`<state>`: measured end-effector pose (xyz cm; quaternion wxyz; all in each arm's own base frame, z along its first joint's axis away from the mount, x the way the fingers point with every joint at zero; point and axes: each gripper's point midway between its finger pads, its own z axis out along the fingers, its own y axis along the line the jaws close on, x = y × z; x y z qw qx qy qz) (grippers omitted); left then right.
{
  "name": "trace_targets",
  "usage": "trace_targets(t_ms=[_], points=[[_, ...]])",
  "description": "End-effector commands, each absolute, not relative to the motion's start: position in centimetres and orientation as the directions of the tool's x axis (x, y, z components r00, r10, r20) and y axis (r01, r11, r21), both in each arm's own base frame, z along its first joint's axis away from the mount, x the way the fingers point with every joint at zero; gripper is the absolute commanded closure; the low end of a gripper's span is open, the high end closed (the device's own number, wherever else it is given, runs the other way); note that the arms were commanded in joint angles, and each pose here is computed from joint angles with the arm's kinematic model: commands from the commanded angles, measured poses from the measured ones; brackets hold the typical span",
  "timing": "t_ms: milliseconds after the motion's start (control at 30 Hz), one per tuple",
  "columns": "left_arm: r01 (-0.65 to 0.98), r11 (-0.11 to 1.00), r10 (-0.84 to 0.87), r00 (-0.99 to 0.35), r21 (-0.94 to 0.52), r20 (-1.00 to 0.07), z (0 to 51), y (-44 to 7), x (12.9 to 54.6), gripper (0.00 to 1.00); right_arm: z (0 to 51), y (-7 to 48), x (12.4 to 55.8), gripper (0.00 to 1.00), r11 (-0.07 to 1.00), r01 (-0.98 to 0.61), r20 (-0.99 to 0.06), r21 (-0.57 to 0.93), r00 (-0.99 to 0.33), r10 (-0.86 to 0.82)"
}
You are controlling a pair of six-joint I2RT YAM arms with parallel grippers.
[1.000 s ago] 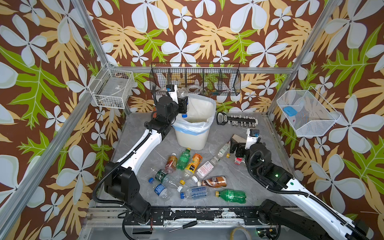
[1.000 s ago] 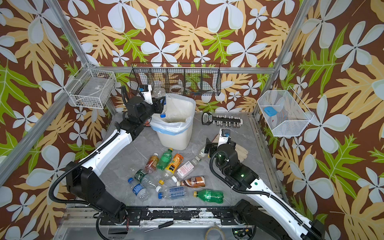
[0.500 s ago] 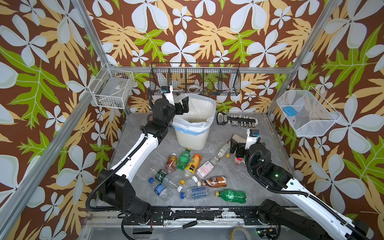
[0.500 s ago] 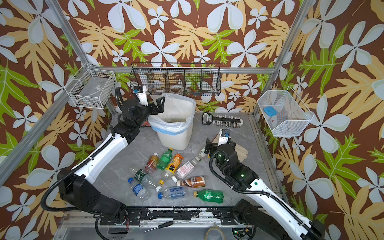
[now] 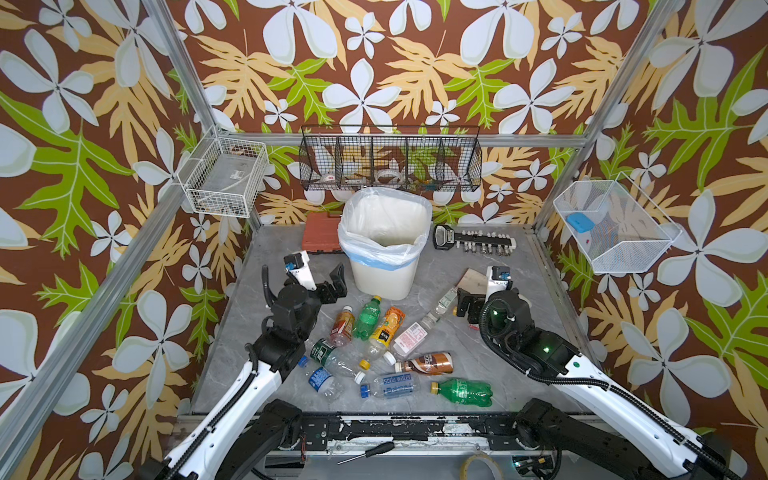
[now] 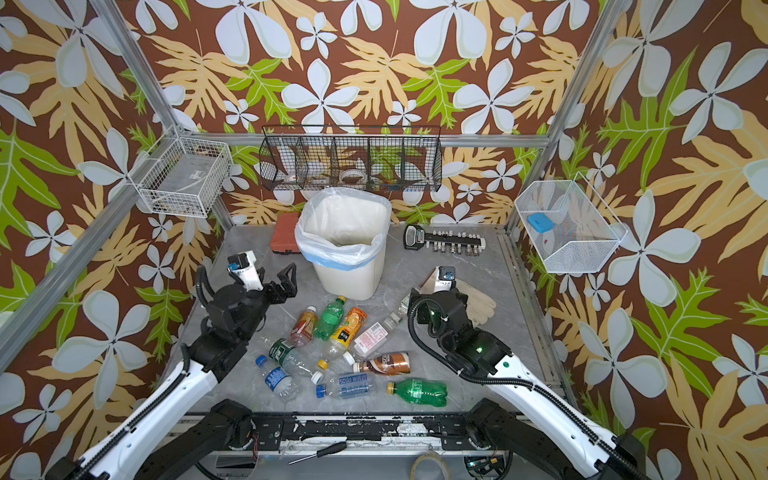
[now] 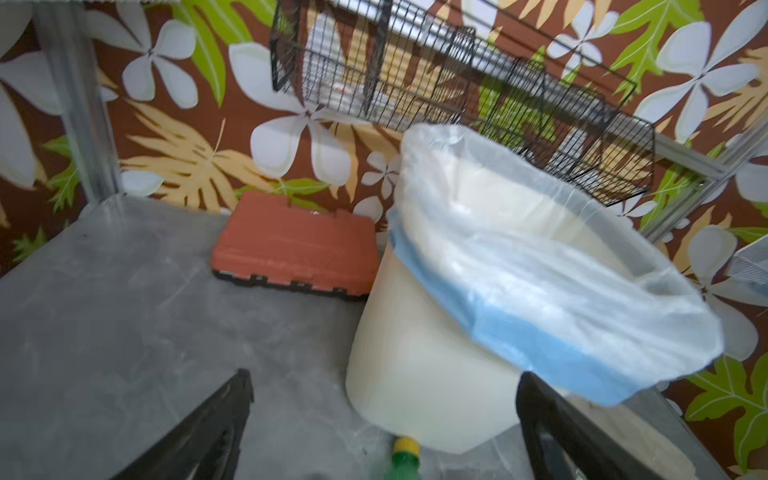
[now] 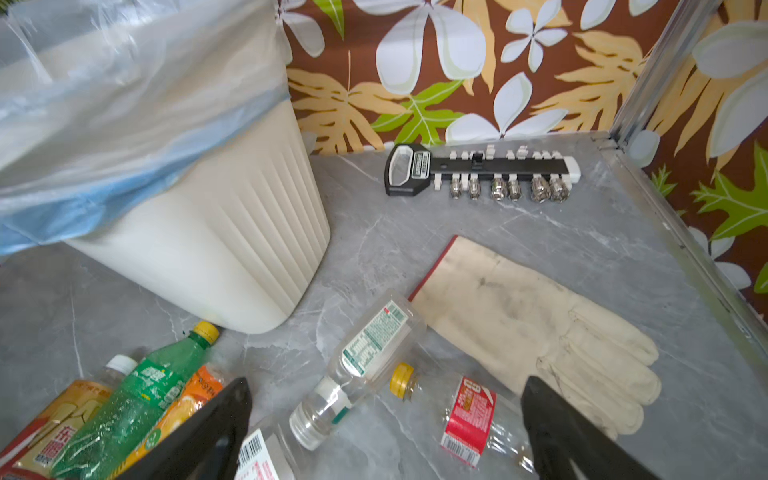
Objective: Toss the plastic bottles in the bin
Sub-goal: 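Draw the left gripper back from the bin toward the bottles, then lower the right gripper and grasp the red-labelled yellow-cap bottle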
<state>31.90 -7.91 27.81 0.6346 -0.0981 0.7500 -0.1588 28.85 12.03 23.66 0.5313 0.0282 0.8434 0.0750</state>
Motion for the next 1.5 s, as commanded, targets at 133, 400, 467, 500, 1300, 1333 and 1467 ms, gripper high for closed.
trace_targets(t_ms=[133, 400, 467, 500, 1300, 1333, 1467], points=[[-0.033, 0.903, -0.428, -0.158, -0.429, -0.890, 26.1, -6.1, 30.7, 0.00, 21.2, 11.2, 28.5, 0.00, 0.991, 0.028, -0.837, 0.130, -0.532, 0.125], [-0.056, 0.898, -0.440, -0.186, -0.437, -0.879, 25.2, -6.3, 31.4, 0.00, 16.5, 8.6, 28.7, 0.00, 0.980, 0.142, -0.736, 0.137, -0.648, 0.197], [-0.061, 0.899, -0.436, -0.197, -0.433, -0.878, 24.8, -6.3, 31.4, 0.00, 15.9, 8.0, 28.9, 0.00, 0.987, 0.128, -0.723, 0.102, -0.671, 0.161], [-0.067, 0.899, -0.436, -0.201, -0.432, -0.877, 24.7, -6.3, 31.4, 0.00, 15.5, 7.8, 29.0, 0.00, 0.990, 0.114, -0.710, 0.085, -0.690, 0.140], [-0.062, 0.902, -0.431, -0.204, -0.428, -0.879, 24.6, -6.2, 31.1, 0.00, 7.9, 7.4, 32.1, 0.00, 0.995, -0.052, -0.551, 0.083, -0.835, 0.002], [-0.060, 0.903, -0.429, -0.208, -0.426, -0.879, 24.5, -6.3, 31.2, 0.00, 7.6, 7.5, 31.9, 0.00, 0.994, -0.054, -0.541, 0.090, -0.841, 0.003], [-0.062, 0.903, -0.429, -0.210, -0.426, -0.879, 24.5, -6.3, 31.2, 0.00, 6.5, 7.9, 31.1, 0.02, 0.992, -0.055, -0.500, 0.117, -0.866, 0.011]])
